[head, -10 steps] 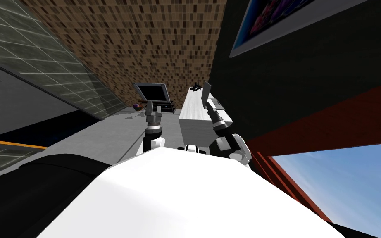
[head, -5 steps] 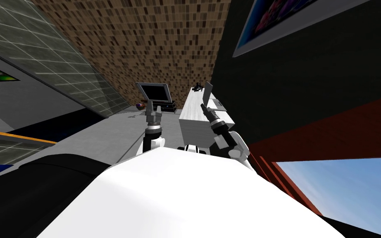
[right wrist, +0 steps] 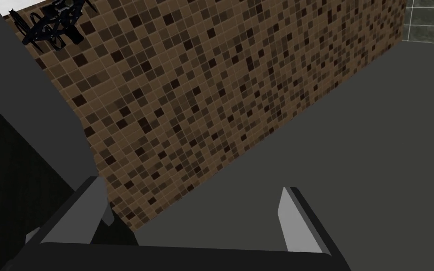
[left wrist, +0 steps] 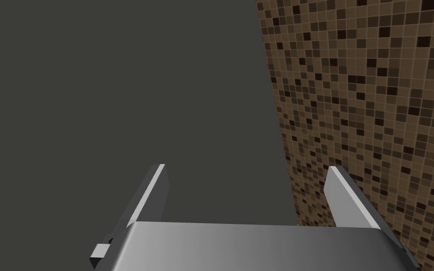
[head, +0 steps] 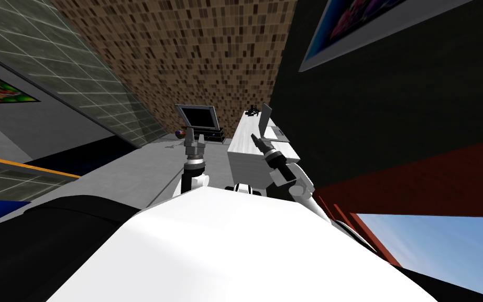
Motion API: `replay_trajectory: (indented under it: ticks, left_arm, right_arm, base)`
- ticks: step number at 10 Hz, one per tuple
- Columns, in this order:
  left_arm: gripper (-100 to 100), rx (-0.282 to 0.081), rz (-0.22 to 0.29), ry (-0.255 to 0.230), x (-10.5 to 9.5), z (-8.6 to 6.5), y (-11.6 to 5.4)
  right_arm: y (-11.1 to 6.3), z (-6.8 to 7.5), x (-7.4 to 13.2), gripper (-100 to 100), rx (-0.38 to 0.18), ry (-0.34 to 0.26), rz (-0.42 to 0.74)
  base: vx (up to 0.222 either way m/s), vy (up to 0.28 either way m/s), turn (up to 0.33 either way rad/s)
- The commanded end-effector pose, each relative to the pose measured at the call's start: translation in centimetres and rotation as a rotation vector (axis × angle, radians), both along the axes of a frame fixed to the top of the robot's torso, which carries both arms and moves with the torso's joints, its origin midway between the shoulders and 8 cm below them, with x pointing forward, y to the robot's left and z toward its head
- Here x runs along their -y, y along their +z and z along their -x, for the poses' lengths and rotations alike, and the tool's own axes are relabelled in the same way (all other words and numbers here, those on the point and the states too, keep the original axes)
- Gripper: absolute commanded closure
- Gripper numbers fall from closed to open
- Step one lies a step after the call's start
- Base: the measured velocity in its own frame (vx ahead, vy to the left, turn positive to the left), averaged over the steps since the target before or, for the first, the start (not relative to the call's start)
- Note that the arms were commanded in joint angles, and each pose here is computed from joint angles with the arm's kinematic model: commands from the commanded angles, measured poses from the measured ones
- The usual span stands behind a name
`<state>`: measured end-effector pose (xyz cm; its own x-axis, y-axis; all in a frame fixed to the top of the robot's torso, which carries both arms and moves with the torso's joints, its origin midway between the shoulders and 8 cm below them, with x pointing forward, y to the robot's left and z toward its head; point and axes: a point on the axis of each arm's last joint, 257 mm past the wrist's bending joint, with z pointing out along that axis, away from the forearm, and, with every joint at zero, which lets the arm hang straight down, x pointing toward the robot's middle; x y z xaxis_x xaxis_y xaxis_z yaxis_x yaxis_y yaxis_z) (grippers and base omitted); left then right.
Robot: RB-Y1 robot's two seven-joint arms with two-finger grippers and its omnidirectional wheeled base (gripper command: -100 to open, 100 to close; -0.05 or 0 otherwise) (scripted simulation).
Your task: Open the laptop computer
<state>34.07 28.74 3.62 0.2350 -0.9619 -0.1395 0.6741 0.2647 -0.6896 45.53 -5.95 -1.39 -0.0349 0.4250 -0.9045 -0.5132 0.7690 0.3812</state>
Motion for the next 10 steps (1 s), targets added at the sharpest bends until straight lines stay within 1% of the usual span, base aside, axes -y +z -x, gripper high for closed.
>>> replay_trajectory:
  ticks: [1, 2, 3, 4, 5, 6, 7, 8, 9, 10]
  left_arm:
    - [0, 0.000, 0.000, 0.000, 0.0, 0.0, 0.0]
    - [0, 0.000, 0.000, 0.000, 0.0, 0.0, 0.0]
    - [0, 0.000, 0.000, 0.000, 0.0, 0.0, 0.0]
    - [0, 0.000, 0.000, 0.000, 0.0, 0.0, 0.0]
    - [0, 0.000, 0.000, 0.000, 0.0, 0.0, 0.0]
    - [0, 0.000, 0.000, 0.000, 0.0, 0.0, 0.0]
    - [0, 0.000, 0.000, 0.000, 0.0, 0.0, 0.0]
    - [0, 0.000, 0.000, 0.000, 0.0, 0.0, 0.0]
    - [0, 0.000, 0.000, 0.000, 0.0, 0.0, 0.0]
    - [0, 0.000, 0.000, 0.000, 0.0, 0.0, 0.0]
  right_arm:
    - [-1.2, -1.0, 0.2, -100, -0.011, -0.033, 0.100]
    - [-1.4, -1.4, 0.0, -100, 0.007, -0.044, 0.178]
    - [-1.9, -1.6, 0.3, -100, -0.010, -0.058, 0.185]
    - [-2.2, -2.2, 0.4, -100, 0.007, -0.074, 0.263]
    - [-2.5, -2.4, 0.7, -100, -0.007, -0.085, 0.268]
    - [-2.8, -3.0, 0.9, -100, 0.008, -0.105, 0.346]
    - [-3.1, -3.1, 1.2, -100, -0.004, -0.114, 0.351]
    - [-3.3, -3.8, 1.6, -100, 0.010, -0.137, 0.428]
    - [-3.6, -3.9, 1.9, -100, 0.000, -0.145, 0.432]
    - [-3.7, -4.6, 2.5, -100, 0.011, -0.172, 0.507]
  base:
    - [0.020, -0.005, 0.034]
    - [0.025, -0.002, 0.040]
    - [0.014, 0.008, 0.019]
    - [0.012, 0.015, 0.034]
    - [0.015, 0.008, 0.033]
    - [0.022, 0.014, 0.018]
    - [0.023, 0.009, 0.022]
    - [0.025, 0.014, 0.029]
    - [0.019, 0.007, 0.021]
    - [0.019, 0.022, 0.012]
